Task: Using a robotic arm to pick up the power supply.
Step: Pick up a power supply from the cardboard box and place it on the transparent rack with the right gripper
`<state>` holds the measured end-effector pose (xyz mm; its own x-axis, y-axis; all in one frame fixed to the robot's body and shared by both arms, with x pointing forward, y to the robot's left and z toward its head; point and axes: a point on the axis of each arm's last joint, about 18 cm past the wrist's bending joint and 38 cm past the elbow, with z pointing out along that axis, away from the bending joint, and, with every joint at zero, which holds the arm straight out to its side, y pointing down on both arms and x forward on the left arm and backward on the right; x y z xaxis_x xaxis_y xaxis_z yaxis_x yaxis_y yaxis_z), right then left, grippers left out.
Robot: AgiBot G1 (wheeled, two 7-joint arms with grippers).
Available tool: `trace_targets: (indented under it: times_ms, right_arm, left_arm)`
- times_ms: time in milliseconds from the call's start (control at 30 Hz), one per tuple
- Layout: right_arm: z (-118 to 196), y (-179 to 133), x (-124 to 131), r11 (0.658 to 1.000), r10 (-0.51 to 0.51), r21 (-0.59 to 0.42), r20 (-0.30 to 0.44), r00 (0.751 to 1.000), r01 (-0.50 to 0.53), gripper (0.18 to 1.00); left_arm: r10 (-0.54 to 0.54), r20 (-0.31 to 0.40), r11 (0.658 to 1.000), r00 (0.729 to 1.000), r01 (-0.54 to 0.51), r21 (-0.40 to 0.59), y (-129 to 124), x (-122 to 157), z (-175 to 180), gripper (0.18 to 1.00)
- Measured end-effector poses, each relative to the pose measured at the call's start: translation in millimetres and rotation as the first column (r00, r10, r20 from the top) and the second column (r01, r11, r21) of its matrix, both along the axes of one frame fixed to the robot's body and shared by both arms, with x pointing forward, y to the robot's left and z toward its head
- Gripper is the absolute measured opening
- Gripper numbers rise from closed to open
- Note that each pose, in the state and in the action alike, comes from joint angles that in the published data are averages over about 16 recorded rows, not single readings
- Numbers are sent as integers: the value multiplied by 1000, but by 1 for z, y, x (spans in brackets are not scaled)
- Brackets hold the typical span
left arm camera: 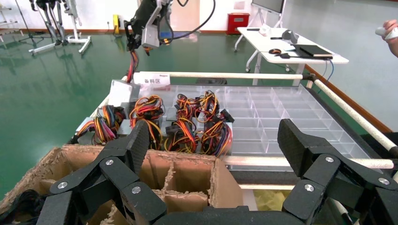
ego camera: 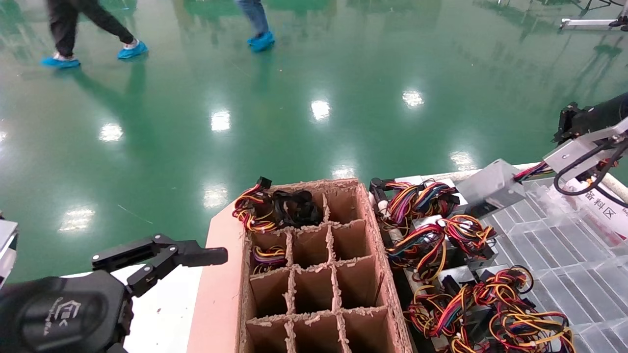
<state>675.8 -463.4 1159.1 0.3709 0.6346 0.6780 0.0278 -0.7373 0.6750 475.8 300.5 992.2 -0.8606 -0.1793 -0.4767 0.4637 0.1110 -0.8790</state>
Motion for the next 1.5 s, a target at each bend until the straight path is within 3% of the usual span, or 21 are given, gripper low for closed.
trace_targets:
  times_ms: [933,1500]
  right_arm:
    - [-4,70,40,995,93,-32,50,994,-91,214]
    - [-26,76,51,995,91,25,43,995,-92,218]
  left_arm:
    - [0,0,1000,1000,0,0,0,0,0,1001]
    - [0,0,1000,1000,0,0,0,0,0,1001]
